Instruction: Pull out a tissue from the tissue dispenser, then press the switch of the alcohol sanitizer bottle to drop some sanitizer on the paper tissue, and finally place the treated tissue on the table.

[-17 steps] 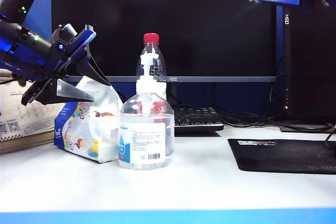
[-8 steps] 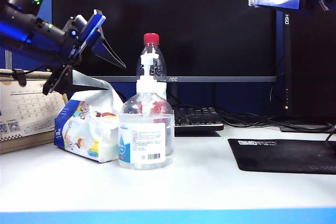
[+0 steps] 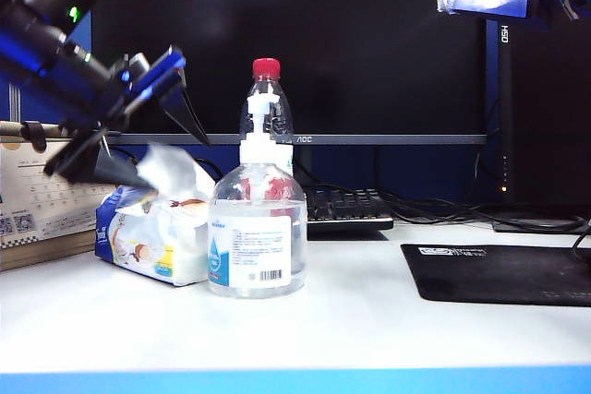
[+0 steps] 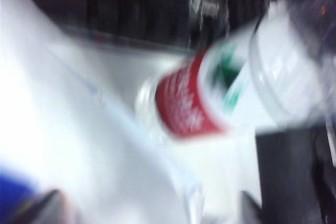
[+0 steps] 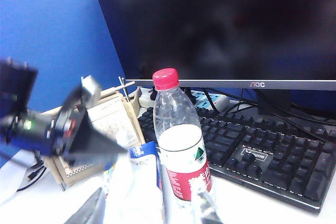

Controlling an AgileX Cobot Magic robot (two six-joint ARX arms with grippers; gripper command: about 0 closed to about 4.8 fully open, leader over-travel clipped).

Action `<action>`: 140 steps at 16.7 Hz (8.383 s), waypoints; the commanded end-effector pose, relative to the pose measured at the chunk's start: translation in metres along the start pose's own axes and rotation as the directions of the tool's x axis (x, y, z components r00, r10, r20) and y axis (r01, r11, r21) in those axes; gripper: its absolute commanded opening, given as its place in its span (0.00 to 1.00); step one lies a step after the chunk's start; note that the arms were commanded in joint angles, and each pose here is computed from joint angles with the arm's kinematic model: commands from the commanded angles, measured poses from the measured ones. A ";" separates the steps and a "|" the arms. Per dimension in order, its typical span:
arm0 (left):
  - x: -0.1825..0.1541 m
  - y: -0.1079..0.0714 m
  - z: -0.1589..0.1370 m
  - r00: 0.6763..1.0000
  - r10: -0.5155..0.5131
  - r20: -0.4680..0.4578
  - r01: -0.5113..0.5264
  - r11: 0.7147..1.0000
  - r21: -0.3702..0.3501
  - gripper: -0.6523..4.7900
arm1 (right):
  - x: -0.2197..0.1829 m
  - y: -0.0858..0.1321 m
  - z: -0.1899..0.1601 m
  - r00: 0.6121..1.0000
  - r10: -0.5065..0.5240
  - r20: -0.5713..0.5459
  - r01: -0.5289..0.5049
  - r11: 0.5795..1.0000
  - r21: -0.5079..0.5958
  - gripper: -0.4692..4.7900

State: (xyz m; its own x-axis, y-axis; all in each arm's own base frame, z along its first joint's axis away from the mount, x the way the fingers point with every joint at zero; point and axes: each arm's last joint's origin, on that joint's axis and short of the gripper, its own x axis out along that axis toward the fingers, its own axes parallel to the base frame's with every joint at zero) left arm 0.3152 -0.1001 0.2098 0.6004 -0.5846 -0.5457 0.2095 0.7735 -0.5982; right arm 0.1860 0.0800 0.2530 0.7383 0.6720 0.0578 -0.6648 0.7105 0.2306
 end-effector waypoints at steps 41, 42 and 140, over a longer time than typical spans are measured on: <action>0.029 0.007 0.016 0.978 0.118 -0.174 -0.114 0.993 0.036 0.20 | 0.001 -0.002 -0.001 0.998 -0.058 -0.008 0.058 0.997 -0.047 0.49; 0.029 0.007 0.014 0.974 0.125 -0.190 -0.117 0.992 0.054 0.11 | 0.001 -0.002 0.000 0.998 -0.056 -0.001 0.056 0.997 -0.050 0.49; -0.005 -0.015 -0.113 0.766 -0.571 0.296 0.641 0.713 -0.285 0.11 | 0.075 0.011 -0.027 0.954 0.248 -0.170 -0.238 0.968 0.080 0.49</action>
State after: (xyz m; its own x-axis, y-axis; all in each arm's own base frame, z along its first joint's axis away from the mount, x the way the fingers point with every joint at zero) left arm 0.2205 -0.1384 0.1526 0.5713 -0.8169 0.0789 0.2907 0.1115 -0.9503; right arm 0.2309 0.1434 0.2313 0.5216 0.8508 -0.0641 -0.8041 0.5153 0.2967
